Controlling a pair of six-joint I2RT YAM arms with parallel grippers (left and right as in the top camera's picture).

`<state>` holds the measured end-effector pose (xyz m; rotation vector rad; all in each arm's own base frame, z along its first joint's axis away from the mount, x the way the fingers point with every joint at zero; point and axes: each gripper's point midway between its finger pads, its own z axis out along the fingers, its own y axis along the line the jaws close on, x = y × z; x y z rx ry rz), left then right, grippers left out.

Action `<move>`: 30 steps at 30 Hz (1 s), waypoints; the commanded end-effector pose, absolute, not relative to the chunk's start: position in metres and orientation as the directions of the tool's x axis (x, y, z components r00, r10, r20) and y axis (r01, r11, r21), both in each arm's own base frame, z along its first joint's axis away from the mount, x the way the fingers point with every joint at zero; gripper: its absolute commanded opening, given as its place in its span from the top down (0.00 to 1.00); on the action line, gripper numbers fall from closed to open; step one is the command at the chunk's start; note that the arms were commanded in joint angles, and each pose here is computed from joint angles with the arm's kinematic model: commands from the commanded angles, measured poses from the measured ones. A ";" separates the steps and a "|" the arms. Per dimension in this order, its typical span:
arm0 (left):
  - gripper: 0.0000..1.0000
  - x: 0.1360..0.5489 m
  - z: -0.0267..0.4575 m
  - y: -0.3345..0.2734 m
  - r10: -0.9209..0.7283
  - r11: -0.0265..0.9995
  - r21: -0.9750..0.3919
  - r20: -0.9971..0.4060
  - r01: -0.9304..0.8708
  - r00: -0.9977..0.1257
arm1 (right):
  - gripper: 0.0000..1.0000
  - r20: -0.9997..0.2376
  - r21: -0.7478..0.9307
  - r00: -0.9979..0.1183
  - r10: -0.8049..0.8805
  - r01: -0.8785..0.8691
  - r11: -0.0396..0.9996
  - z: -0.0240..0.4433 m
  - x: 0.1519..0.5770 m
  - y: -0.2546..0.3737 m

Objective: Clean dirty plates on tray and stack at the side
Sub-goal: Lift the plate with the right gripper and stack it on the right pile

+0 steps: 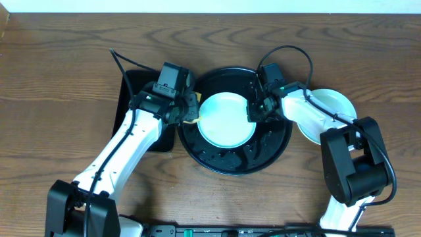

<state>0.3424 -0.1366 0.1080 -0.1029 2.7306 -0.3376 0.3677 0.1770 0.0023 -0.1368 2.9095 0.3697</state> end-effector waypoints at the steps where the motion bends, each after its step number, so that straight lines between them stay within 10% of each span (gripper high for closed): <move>1: 0.93 0.345 0.108 -0.113 -0.144 0.981 -0.176 -0.372 -0.082 -0.917 | 0.99 -0.231 0.054 -0.965 -0.120 -0.136 0.989 -0.015 0.370 0.150; 30: 0.92 0.347 0.101 -0.033 -0.340 0.940 -0.151 -0.317 -0.307 -0.885 | 0.99 -0.593 -0.516 -0.624 -0.509 -0.191 0.835 0.193 0.406 0.117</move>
